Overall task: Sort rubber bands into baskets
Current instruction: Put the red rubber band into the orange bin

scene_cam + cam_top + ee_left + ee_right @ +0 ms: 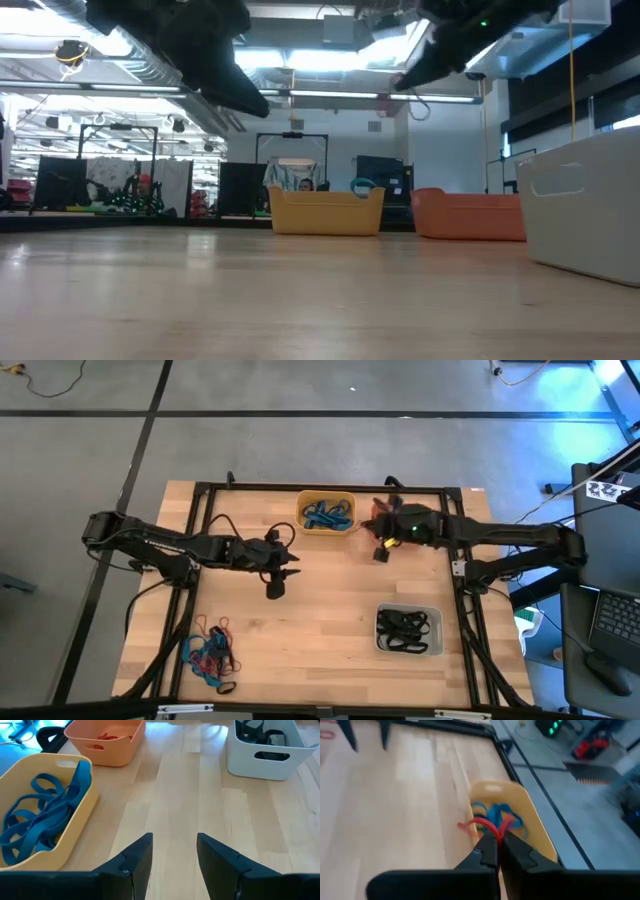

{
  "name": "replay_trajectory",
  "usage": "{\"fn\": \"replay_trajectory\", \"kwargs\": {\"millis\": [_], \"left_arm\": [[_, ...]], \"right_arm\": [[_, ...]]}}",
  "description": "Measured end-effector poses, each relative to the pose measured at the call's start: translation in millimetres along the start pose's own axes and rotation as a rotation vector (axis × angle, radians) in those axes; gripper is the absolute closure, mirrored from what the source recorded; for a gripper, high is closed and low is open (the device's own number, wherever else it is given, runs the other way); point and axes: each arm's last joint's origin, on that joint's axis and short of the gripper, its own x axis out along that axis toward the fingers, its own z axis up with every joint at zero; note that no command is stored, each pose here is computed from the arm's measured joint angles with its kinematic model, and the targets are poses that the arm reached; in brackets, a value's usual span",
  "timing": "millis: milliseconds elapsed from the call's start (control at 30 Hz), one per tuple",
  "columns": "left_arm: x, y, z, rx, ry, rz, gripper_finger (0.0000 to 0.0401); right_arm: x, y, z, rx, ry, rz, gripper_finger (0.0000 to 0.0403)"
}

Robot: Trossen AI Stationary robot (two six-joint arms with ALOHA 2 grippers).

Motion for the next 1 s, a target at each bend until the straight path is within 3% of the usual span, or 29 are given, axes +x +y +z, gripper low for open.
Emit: {"fn": "replay_trajectory", "kwargs": {"millis": [233,400,767,867,1000], "left_arm": [[0,0,1,-0.004,-0.007,-0.001,0.0251],[0,0,0,-0.003,-0.002,0.000,0.0251],[0,0,0,-0.002,0.000,0.000,0.0251],[0,0,0,-0.011,0.000,0.000,0.0251],[0,0,0,-0.017,0.002,0.000,0.0251]], "right_arm": [[-6,-30,-22,0.069,0.173,-0.081,0.0394],[3,-45,-52,0.137,0.279,-0.141,0.0395],[15,-58,-110,0.362,0.350,-0.263,0.0391],[16,-57,-116,0.426,0.340,-0.282,0.0369],[16,-55,-120,0.452,0.356,-0.281,0.0304]]}}
